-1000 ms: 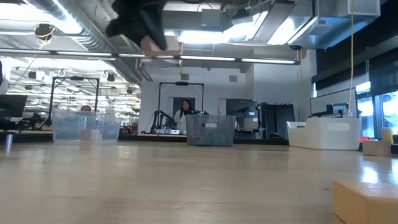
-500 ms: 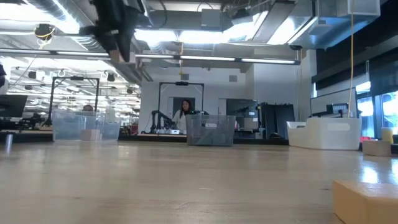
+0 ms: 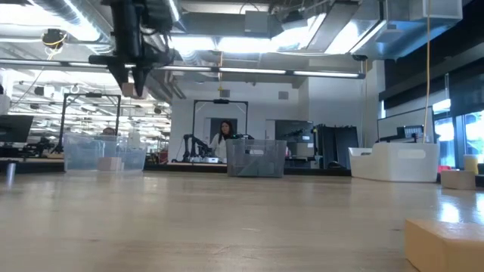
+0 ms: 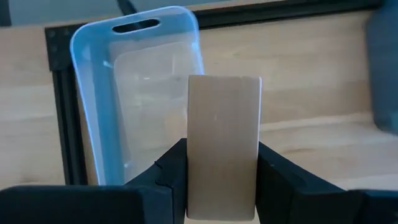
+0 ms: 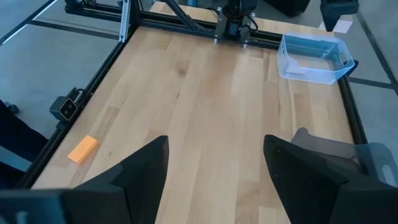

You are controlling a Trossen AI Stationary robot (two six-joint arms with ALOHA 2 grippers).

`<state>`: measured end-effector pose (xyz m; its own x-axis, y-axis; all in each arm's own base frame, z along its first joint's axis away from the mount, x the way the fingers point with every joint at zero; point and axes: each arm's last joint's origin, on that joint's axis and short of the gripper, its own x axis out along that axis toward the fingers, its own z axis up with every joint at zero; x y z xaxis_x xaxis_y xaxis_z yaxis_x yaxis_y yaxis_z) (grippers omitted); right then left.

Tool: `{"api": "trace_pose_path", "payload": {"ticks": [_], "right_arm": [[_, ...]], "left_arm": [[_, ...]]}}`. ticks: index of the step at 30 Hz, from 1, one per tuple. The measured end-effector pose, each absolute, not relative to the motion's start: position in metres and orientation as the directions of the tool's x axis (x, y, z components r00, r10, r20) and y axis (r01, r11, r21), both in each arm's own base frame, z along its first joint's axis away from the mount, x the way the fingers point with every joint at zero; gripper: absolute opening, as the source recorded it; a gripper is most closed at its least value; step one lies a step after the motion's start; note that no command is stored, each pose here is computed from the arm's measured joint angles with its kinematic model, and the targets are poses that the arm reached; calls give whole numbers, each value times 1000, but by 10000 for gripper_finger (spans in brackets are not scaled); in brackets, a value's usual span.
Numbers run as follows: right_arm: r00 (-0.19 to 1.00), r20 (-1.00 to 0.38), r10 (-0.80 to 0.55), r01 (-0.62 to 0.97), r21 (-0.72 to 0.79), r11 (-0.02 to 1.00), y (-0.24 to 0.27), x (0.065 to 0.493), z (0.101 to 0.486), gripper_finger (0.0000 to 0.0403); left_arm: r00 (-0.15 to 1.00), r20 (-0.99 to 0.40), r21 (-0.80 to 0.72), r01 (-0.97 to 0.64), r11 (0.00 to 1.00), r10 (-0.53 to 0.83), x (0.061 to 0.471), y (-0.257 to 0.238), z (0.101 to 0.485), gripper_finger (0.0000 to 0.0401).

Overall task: Sort & place blocks by color
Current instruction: Put the bottom light brown block into the transparent bin, then put the light brown block into the transparent bin

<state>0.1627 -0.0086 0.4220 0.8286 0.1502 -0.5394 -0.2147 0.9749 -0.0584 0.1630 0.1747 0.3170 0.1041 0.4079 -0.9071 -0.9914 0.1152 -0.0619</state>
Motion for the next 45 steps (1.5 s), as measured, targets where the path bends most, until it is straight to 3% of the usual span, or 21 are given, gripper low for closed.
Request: {"api": "trace_pose_path", "payload": {"ticks": [12, 22, 37, 45], "right_arm": [[831, -536, 150, -215, -62, 975, -9, 163, 422, 263], [831, -535, 149, -215, -62, 975, -9, 163, 422, 263], [832, -535, 149, -215, -63, 975, -9, 163, 422, 263], [832, -535, 149, -215, -63, 975, -9, 163, 422, 263]], "left_arm": [[-64, -967, 74, -997, 30, 247, 166, 228, 263, 122], [-135, -989, 134, -991, -23, 53, 164, 265, 204, 122], [-80, -995, 78, -996, -49, 54, 161, 290, 175, 123], [-81, -995, 80, -997, -16, 51, 162, 289, 176, 191]]}}
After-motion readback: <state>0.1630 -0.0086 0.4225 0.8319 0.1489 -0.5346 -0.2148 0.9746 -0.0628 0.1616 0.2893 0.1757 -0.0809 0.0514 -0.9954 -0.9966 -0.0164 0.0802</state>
